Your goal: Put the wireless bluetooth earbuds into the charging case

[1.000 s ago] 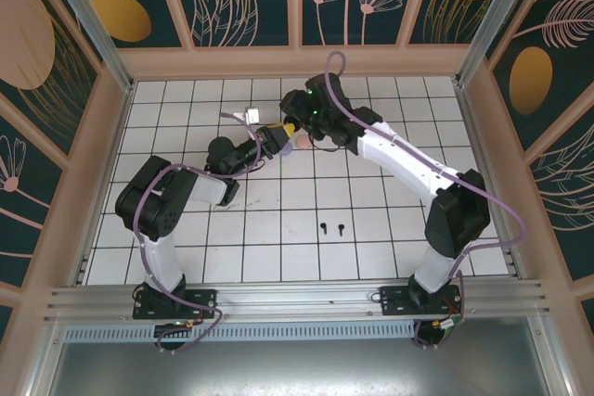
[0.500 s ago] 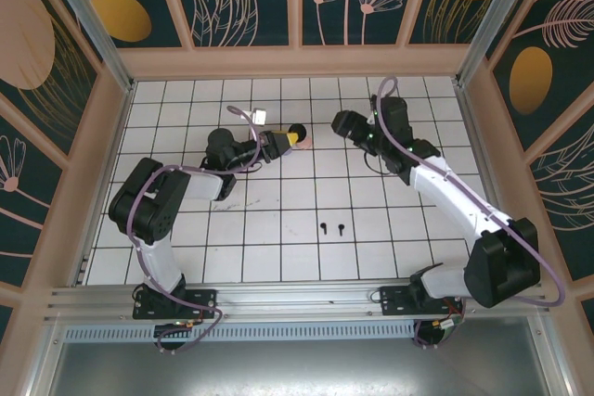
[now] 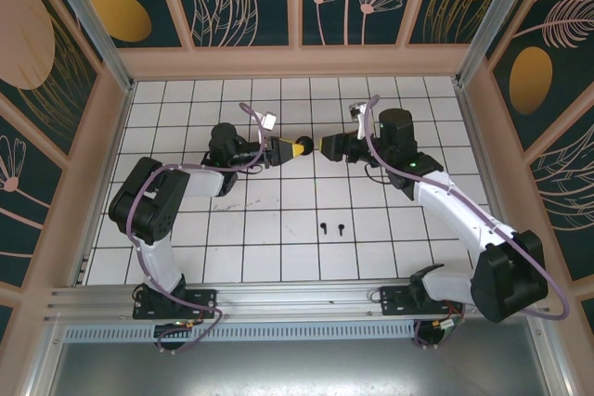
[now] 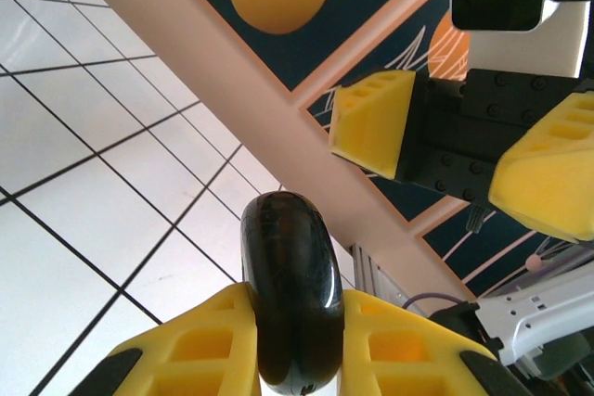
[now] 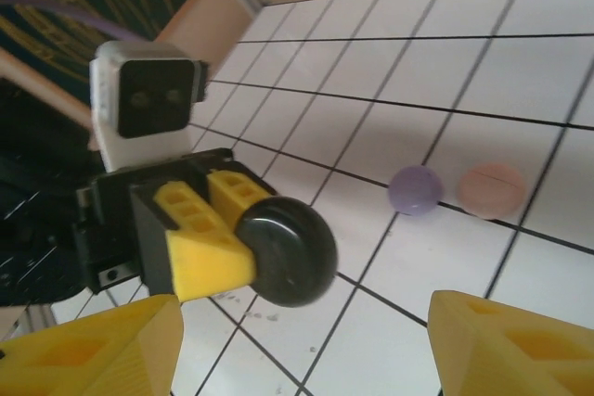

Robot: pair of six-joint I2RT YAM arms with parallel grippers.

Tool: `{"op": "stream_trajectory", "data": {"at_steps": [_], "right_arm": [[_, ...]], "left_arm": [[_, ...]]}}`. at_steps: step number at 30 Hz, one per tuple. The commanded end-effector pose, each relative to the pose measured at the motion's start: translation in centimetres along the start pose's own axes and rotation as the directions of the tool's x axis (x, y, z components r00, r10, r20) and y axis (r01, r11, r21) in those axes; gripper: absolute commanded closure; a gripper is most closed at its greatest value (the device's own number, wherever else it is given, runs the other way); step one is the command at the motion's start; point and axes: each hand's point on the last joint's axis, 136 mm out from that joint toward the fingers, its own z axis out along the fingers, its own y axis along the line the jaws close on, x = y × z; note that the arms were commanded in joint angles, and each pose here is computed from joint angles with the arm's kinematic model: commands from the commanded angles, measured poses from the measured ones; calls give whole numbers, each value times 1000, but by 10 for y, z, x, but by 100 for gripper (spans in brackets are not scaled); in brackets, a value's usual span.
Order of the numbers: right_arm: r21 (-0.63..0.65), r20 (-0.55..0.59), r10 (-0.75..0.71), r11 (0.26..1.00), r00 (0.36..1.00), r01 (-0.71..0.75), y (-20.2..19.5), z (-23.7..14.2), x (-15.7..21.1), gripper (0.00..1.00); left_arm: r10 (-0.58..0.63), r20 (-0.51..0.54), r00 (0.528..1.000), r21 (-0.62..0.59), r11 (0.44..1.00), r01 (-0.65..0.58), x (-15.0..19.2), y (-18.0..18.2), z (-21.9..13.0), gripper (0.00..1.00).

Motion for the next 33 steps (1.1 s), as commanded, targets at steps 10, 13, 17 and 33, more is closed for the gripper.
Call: {"op": "stream_trajectory", "data": {"at_steps": [10, 13, 17, 33], "right_arm": [[-125, -36, -73, 990, 997, 68, 19, 26, -1, 33], [-125, -37, -71, 990, 997, 66, 19, 32, -3, 34], [-94, -41, -62, 994, 997, 58, 10, 39, -2, 37], [49, -24, 44, 998, 999, -43, -37, 28, 4, 45]], "left_arm": [[104, -32, 994, 79, 992, -102, -18, -36, 0, 100], [106, -36, 994, 79, 992, -103, -19, -37, 0, 100], [112, -43, 993, 85, 991, -108, -18, -40, 0, 100], [137, -39, 990, 97, 986, -133, -21, -51, -2, 100]]}}
